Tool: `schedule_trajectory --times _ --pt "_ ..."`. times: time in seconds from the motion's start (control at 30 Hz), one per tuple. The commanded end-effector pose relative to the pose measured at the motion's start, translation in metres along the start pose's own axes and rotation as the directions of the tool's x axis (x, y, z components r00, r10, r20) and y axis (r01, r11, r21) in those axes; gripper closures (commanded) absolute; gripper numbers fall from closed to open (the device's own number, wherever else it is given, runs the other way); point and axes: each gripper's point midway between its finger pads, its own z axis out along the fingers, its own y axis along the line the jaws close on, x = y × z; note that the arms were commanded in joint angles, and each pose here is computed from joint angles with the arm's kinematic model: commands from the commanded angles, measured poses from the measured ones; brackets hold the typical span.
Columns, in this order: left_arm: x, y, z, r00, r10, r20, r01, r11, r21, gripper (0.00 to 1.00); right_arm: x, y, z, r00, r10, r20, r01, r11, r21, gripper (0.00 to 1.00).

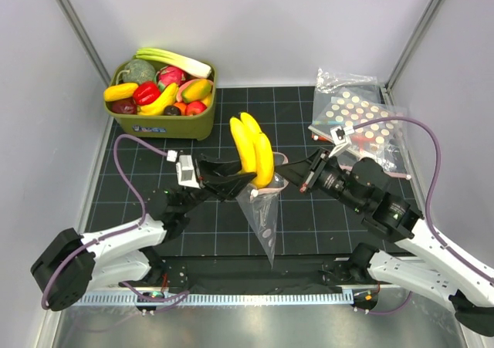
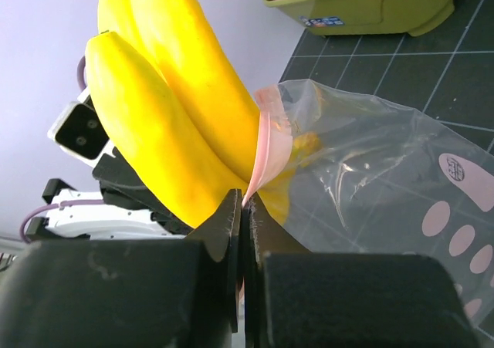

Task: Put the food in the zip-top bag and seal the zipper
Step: Place the fake fruit in the zipper food storage bag.

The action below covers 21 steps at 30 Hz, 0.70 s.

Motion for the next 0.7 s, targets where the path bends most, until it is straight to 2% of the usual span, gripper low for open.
schedule_trajectory --times 0.0,0.07,0.17,0.2,0.4,0.5,0.67 --pt "0.019 0.024 0.003 0.995 0.063 -0.078 -0.069 0.994 -0.081 0.86 -0.023 0.04 -0.004 0.999 0.022 0.049 -0.017 0.994 -0.111 0.99" --pt "0.026 0.026 0.004 0.993 0.057 -0.107 -0.066 0.994 -0.084 0.8 -0.025 0.04 -0.003 0.998 0.029 0.058 -0.023 0.993 -0.112 0.99" --pt "0.038 0.03 0.005 0.984 0.058 -0.17 -0.074 0.993 -0.092 0.66 -0.032 0.035 -0.002 0.995 0.027 0.099 -0.019 0.997 -0.076 0.99" --pt "0.039 0.03 0.006 0.982 0.06 -0.178 -0.078 0.992 -0.098 0.57 -0.035 0.03 -0.002 0.993 0.015 0.114 -0.009 0.999 -0.051 0.99" --pt "0.045 0.031 0.005 0.964 0.066 -0.256 -0.098 0.988 -0.116 0.35 -0.037 0.016 0.003 0.99 -0.063 0.129 0.061 0.998 0.018 0.99" --pt "0.056 0.036 0.006 0.949 0.048 -0.311 -0.093 0.987 -0.132 0.29 -0.03 0.013 0.009 0.992 -0.074 0.102 0.073 0.997 0.014 0.99" --pt "0.074 0.039 0.012 0.935 0.002 -0.355 -0.051 0.99 -0.13 0.28 -0.019 0.004 0.016 0.994 -0.075 0.077 0.074 0.997 0.021 0.99"
